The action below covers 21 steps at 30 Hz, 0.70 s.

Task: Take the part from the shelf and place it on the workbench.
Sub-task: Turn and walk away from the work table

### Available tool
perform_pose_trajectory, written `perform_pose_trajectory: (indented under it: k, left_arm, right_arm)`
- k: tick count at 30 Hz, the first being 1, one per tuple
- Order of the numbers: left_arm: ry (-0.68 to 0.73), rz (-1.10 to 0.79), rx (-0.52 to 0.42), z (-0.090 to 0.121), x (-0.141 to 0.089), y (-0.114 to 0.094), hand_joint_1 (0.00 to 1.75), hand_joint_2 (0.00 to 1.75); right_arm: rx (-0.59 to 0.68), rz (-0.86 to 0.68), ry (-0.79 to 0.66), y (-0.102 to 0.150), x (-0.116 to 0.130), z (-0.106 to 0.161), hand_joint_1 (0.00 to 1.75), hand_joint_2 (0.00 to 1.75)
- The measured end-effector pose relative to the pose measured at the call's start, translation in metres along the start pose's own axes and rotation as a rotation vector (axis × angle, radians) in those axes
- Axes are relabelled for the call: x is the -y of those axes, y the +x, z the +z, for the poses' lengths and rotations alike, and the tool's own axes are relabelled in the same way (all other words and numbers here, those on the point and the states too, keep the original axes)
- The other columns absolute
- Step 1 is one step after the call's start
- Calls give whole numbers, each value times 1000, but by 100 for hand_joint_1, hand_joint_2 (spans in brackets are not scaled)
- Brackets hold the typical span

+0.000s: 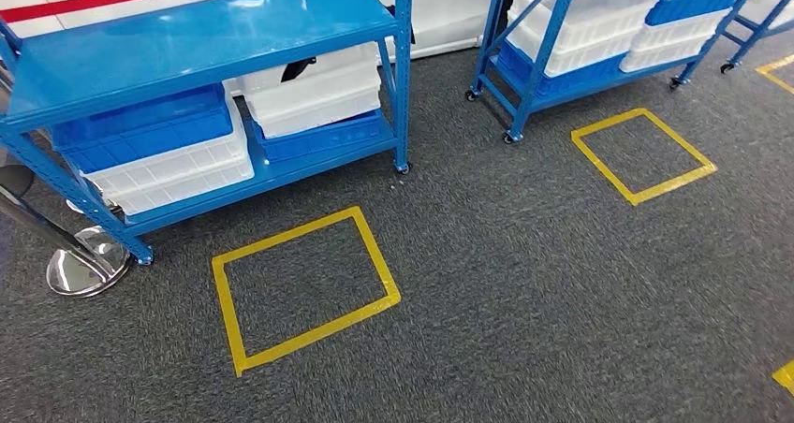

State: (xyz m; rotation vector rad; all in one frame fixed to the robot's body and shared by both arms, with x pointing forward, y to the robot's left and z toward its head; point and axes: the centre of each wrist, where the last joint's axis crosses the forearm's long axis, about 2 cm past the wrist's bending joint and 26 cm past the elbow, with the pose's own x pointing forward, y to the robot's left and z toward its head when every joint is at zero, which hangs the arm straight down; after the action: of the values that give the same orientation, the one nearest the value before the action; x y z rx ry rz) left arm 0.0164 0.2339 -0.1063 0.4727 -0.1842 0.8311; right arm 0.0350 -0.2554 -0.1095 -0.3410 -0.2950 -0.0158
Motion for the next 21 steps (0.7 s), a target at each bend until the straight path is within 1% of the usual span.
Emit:
perform_pose_trajectory:
  k: [21]
  left_arm:
    - [24,26,-20,0,-1,-1,0,0]
  right_arm:
    - [-12,0,15,-4,-3,2,0,0]
